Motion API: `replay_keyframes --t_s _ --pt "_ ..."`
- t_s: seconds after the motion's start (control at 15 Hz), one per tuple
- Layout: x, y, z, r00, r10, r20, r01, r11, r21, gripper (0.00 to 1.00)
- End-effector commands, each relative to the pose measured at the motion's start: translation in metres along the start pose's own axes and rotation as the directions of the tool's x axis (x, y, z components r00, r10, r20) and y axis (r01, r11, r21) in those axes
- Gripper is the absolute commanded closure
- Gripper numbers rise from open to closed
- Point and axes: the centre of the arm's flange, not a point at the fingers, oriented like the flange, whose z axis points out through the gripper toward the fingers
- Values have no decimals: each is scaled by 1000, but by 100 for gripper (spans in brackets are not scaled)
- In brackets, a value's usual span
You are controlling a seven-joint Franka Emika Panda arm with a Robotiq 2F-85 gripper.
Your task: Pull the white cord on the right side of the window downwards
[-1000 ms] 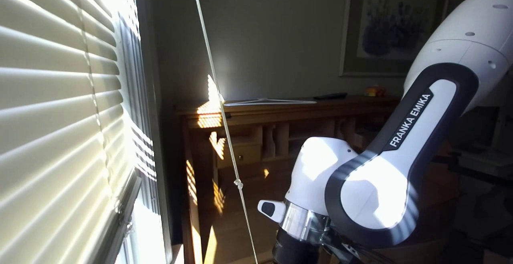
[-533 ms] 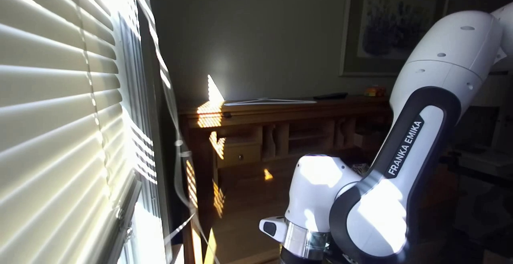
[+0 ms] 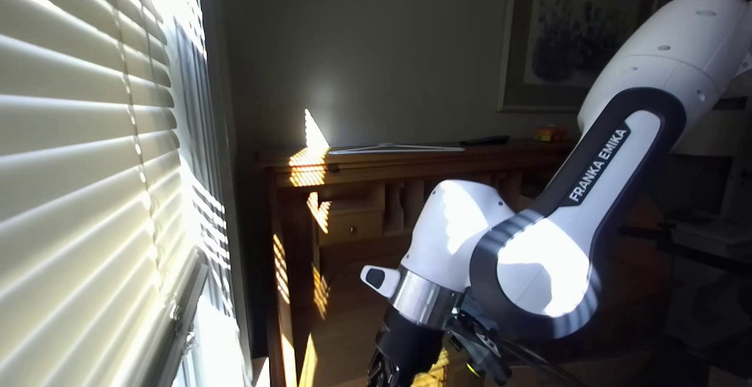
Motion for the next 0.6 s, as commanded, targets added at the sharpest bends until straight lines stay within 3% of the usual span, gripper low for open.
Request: replay_keyframes --t_s 0.0,0.53 --pt "26 -17 -56 996 11 -90 -14 999 -31 0" --pt "73 -45 -149 956 -116 -270 71 983 -172 0"
